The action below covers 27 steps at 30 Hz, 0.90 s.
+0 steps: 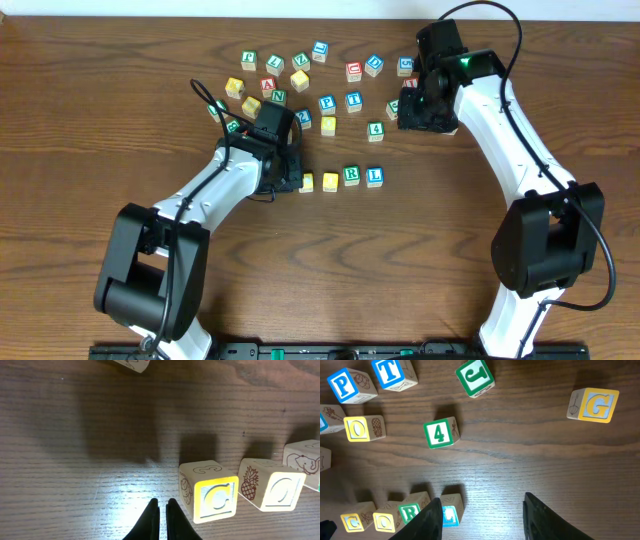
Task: Spell out CORL
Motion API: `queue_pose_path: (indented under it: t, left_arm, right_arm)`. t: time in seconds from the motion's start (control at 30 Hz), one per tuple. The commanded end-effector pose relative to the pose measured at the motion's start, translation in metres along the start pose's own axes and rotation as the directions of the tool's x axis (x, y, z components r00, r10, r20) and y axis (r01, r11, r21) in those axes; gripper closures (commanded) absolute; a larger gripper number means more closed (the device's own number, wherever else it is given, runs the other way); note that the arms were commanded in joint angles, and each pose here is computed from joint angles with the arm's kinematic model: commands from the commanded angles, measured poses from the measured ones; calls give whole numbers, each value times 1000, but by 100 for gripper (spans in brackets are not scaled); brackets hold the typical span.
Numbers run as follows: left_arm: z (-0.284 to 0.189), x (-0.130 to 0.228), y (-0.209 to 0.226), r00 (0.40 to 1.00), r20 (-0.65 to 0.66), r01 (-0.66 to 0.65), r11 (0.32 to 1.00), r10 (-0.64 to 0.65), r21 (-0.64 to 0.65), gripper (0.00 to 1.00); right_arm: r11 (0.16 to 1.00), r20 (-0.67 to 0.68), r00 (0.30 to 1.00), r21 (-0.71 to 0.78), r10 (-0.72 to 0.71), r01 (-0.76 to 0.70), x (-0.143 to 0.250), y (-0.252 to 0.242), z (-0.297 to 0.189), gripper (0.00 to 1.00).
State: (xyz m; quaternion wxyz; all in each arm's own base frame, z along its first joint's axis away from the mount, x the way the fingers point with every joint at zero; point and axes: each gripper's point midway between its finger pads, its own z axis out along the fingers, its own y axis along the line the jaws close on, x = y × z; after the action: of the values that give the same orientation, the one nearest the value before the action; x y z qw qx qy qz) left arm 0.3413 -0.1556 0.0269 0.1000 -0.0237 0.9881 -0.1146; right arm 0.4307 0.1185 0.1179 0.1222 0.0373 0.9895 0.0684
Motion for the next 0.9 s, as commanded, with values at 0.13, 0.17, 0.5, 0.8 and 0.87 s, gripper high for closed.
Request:
queue_pose_path:
  t: [0.13,0.17,0.5,0.8,0.87]
  left_arm:
    - [16,21,-18,997,-49,-54,998,55,11,93]
    - [17,22,-21,997,-48,-62,998,63,14,92]
    - [17,14,-32,997,-7,-80,996,80,39,92]
    - [18,16,-47,995,-3,-102,991,103,89,93]
    - [18,19,-54,993,0,-121,988,122,95,93]
  right_arm:
    - [1000,19,1000,10,-8,8,-5,-5,-7,52]
    - [1000,19,1000,10,-8,8,-5,-5,-8,52]
    - [1000,12,1000,11,-7,7,-3,-5,-7,50]
    - [1000,4,1000,13,-8,8,-1,-5,-7,49]
    - [1000,-1,1000,14,-9,9,1,-5,-7,49]
